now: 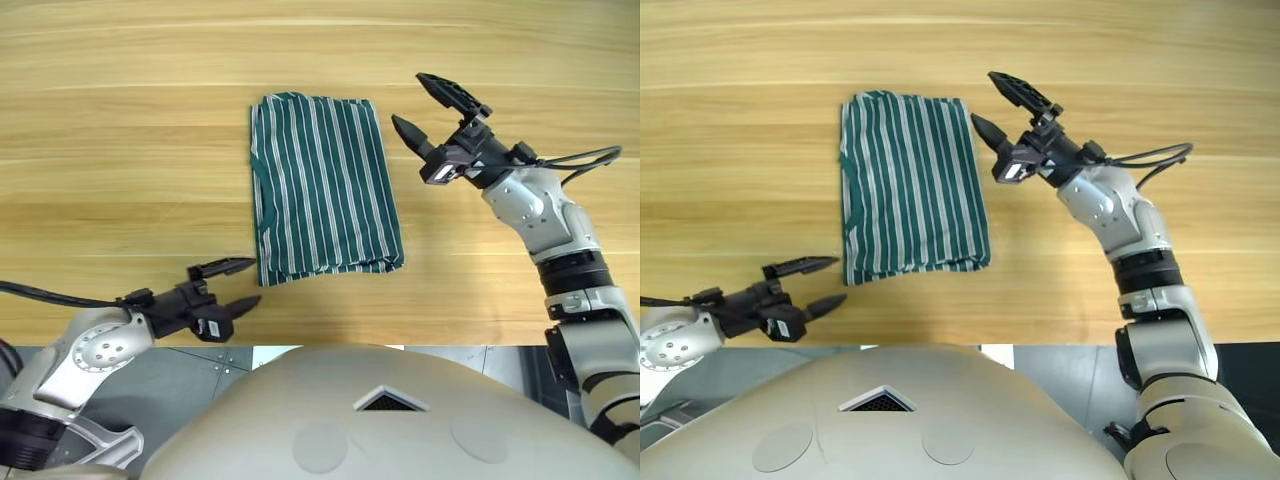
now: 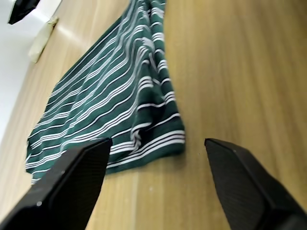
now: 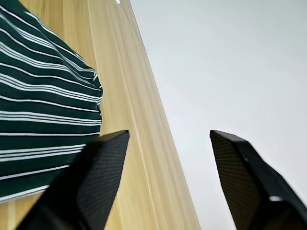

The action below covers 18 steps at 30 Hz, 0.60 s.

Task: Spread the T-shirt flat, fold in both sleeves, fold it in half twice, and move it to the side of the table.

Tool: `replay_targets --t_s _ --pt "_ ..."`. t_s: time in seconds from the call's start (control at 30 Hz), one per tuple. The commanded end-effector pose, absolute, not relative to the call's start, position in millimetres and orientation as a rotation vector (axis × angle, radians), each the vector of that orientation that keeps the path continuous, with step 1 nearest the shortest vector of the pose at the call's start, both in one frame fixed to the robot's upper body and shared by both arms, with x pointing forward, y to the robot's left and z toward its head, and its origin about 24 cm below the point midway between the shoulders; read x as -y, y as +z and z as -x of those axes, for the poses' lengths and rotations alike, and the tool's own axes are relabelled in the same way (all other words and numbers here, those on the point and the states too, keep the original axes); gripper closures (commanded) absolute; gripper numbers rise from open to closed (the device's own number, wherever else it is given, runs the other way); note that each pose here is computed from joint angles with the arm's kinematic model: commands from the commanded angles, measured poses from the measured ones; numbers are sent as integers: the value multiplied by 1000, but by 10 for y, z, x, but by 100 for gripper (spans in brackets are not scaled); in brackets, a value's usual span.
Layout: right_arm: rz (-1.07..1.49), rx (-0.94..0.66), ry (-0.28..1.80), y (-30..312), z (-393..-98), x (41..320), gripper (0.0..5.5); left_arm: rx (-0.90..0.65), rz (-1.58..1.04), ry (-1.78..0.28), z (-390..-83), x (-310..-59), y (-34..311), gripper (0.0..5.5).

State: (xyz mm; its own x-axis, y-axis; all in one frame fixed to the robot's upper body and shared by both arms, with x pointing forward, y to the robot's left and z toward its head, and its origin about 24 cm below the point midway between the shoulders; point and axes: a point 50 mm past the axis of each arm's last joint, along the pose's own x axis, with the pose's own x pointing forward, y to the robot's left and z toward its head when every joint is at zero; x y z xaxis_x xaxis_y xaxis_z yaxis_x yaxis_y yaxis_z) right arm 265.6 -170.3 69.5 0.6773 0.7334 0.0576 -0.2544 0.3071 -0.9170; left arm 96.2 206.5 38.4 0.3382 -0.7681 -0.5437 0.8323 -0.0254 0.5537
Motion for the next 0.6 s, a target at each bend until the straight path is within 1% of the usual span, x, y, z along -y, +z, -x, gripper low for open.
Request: replay_targets --t_s 0.03,0.13,0.37,0.53,0.6 --pt "1094 517 693 733 -2638 1778 240 -131 -969 -1320 -1011 -2066 271 189" --pt "1096 514 688 738 -2640 1785 240 -127 -919 -1370 -947 -1989 235 189" --pt "1081 507 681 700 -2647 1757 240 -129 -961 -1324 -1155 -2032 137 189" --pt "1067 504 681 672 -2642 1732 240 -183 -994 -1316 -1186 -2145 72 189" --pt "1065 503 679 660 -2640 1725 240 -189 -994 -1326 -1183 -2155 59 189"
